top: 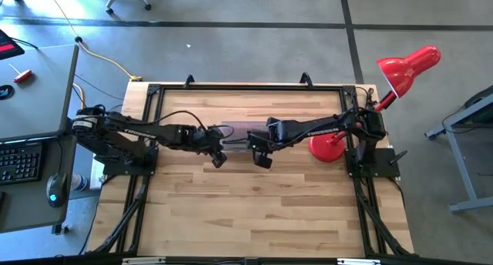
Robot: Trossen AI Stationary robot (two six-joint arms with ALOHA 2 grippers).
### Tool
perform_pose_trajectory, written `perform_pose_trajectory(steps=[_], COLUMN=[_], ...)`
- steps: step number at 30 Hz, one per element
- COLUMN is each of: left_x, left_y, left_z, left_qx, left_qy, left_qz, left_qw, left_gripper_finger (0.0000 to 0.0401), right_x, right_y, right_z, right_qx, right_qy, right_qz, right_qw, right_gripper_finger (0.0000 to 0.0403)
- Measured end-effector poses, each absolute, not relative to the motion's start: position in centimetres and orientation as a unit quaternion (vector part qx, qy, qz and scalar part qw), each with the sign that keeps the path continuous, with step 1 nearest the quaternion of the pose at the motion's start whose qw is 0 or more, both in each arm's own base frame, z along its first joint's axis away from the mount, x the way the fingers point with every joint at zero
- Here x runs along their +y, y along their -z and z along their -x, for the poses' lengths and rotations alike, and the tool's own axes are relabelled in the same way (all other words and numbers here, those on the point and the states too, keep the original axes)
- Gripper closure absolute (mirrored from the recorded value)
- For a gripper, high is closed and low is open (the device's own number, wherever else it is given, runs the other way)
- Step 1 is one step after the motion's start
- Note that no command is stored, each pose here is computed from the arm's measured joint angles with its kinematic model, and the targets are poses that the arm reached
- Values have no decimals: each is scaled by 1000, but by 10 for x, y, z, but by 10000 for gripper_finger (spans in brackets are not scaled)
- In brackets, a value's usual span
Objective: Pick & place school supplies into a supply box
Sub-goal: Adjust the pencil box to the top middle of the table, then return to Home Position
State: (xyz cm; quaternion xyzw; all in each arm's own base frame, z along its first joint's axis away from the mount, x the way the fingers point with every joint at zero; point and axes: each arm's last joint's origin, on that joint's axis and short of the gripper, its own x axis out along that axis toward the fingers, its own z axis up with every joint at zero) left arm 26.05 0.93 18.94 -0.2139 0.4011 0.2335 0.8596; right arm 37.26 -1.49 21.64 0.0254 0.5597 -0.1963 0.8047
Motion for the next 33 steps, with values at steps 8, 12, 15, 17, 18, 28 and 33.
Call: perform_pose_trajectory(steps=[8, 12, 15, 17, 18, 28, 33], left_x=[10, 12, 14, 15, 14, 4, 3], left_y=[-237, -297, -338, -355, -359, -270, -235], left_z=[-242, -211, -168, -133, -113, -28, -73], left_qx=[399, 386, 363, 333, 319, 68, 60], left_qy=[-221, -235, -254, -274, -275, -75, -38], left_qz=[165, 101, 64, 58, 62, 153, 80], left_qw=[875, 886, 894, 901, 905, 983, 994], left_gripper_finger=[386, 391, 382, 374, 371, 389, 372], right_x=[2, 10, 17, 22, 23, 28, 22], right_y=[-246, -289, -323, -341, -345, -271, -230], right_z=[-361, -334, -301, -278, -265, -167, -133], right_qx=[527, 486, 465, 440, 427, 181, 9], right_qy=[192, 203, 213, 223, 223, -30, -114], right_qz=[11, 44, 89, 98, 94, 36, 0], right_qw=[828, 849, 855, 864, 871, 982, 993], right_gripper_finger=[403, 403, 403, 403, 403, 403, 403])
